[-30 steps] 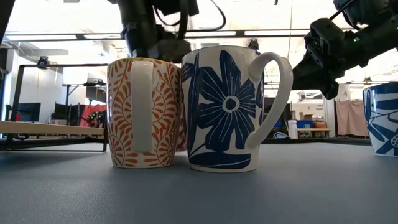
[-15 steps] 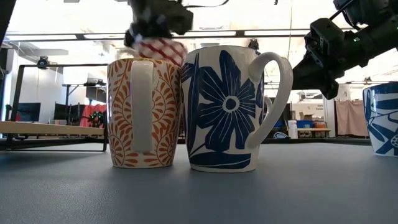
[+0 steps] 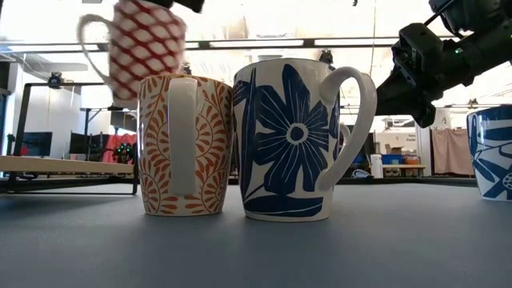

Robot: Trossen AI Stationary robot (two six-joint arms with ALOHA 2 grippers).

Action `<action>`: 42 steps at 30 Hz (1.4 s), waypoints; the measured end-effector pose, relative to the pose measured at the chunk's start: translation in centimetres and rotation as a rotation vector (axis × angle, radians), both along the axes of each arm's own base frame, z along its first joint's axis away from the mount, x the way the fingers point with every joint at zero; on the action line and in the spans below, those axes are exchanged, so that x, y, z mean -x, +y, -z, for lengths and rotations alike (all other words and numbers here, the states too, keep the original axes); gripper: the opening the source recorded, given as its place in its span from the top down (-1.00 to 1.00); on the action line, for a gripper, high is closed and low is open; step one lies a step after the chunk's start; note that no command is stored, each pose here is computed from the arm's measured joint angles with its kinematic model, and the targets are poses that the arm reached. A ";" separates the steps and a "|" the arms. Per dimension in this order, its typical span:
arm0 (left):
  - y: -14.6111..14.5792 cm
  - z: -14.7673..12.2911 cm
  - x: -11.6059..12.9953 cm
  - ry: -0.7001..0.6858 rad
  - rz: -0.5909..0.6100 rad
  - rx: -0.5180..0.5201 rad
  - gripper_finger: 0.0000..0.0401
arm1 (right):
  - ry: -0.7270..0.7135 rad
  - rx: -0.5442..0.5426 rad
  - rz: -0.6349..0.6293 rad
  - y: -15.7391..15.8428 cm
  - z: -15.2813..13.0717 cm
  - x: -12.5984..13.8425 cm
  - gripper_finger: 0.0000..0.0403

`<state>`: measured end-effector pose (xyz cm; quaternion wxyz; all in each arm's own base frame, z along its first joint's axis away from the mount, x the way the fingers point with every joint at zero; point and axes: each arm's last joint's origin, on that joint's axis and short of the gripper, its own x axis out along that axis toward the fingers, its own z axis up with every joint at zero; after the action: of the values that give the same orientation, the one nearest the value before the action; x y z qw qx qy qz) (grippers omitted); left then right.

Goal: Place coffee mugs
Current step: Put the patterned red mug on the shelf

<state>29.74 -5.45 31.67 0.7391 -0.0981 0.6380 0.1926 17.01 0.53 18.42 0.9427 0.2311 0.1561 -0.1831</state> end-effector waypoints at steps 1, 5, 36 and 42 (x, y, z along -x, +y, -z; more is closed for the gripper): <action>-0.3 -0.1 0.7 -0.005 0.003 0.002 0.95 | 0.000 0.000 0.000 0.0 0.0 0.0 0.47; -1.7 0.0 4.0 -0.020 -0.004 0.028 0.95 | 0.000 0.000 0.000 0.0 0.0 0.0 0.47; -7.6 4.1 20.3 0.016 0.489 0.198 0.94 | 0.001 0.000 0.000 0.0 0.0 0.0 0.47; -7.7 4.1 20.5 -0.011 0.507 0.174 0.93 | 0.001 0.000 0.000 0.0 0.0 0.0 0.47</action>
<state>9.25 -13.20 27.53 0.7559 0.0008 0.6524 -0.0548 17.01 0.53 18.41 0.9427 0.2309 0.1564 -0.1831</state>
